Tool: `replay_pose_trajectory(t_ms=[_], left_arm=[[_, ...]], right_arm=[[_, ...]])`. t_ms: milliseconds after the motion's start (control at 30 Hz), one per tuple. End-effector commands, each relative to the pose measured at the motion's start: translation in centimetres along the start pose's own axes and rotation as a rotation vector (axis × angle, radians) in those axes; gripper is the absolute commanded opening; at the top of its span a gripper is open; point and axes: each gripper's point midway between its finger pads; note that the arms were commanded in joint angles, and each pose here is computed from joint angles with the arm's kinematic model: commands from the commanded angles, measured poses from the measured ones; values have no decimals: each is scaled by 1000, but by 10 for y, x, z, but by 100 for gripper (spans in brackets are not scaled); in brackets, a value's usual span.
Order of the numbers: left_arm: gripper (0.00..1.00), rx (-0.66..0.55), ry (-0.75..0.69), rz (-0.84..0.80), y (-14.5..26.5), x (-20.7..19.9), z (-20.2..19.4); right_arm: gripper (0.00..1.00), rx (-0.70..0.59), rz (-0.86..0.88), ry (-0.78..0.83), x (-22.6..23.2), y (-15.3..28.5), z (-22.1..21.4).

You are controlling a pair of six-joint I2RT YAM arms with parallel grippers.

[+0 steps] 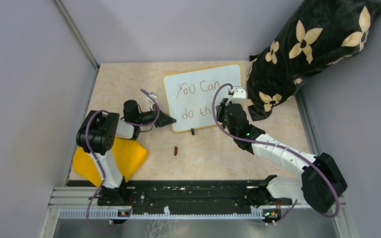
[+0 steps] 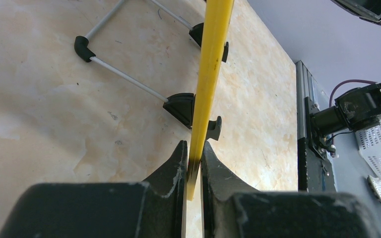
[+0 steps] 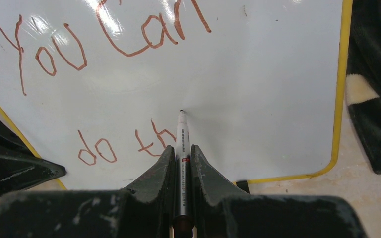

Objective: Write a sentence on the whiteboard

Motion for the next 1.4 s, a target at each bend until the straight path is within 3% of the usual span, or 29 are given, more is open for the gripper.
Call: replay_pose_trajectory(t_ms=[0, 600, 1100, 1367], left_arm=[[0, 15, 15, 23, -1, 3, -4], [0, 15, 17, 23, -1, 3, -4], [0, 14, 19, 22, -1, 3, -4], [0, 14, 18, 22, -1, 3, -4]], right_arm=[[0, -80, 19, -38, 8, -5, 34], [0, -46, -4, -39, -4, -2, 16], [0, -84, 28, -70, 0, 11, 36], [0, -39, 41, -59, -1, 12, 18]])
Point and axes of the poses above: each gripper's point midway between its finger pads, its own y axis back along the fingers, its own x axis along the line the jaws close on, z = x × y, and after that the axes turned 5 degrees about y, right-handed
